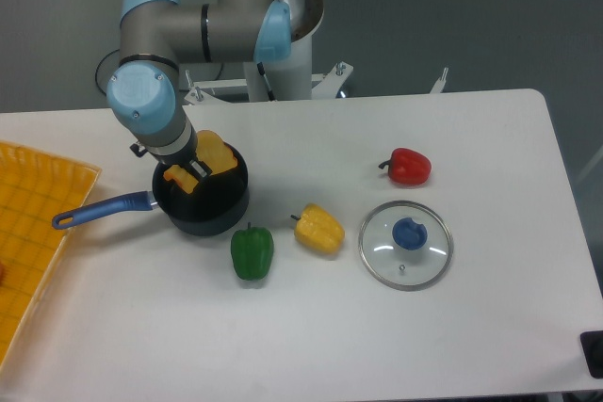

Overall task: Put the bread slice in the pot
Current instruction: 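Lower the bread slice into the saucepan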

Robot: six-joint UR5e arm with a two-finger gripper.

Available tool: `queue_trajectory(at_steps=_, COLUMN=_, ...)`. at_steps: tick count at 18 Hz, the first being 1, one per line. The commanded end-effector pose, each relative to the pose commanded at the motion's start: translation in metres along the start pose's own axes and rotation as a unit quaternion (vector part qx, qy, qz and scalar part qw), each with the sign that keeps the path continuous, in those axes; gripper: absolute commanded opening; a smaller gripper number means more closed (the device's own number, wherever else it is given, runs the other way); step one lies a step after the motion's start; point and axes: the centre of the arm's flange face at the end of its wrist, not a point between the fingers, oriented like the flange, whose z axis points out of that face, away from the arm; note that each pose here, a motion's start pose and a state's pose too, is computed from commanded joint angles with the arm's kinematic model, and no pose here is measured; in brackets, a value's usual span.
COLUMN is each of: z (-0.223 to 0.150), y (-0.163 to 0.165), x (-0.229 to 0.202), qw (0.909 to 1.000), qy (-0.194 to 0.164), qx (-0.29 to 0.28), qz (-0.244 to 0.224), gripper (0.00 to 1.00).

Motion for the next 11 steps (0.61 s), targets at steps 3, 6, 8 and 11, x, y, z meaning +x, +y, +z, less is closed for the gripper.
queue_trajectory(at_steps=3, z=0.004, y=-0.008, x=0.004, qw=1.0, qy=-0.007, qx=0.002, qz=-0.006, gripper=0.04)
queue_trajectory(at_steps=6, z=0.006, y=-0.008, x=0.003, qw=0.9999, qy=-0.006, qx=0.0, qz=-0.01, gripper=0.04)
queue_trajectory(at_steps=8, z=0.012, y=-0.009, x=0.002, qw=0.9999, qy=-0.002, qx=-0.005, qz=-0.009, gripper=0.04)
queue_trajectory(at_steps=11, z=0.017, y=-0.012, x=0.003, qw=1.0, qy=-0.003, qx=-0.006, qz=-0.006, gripper=0.04)
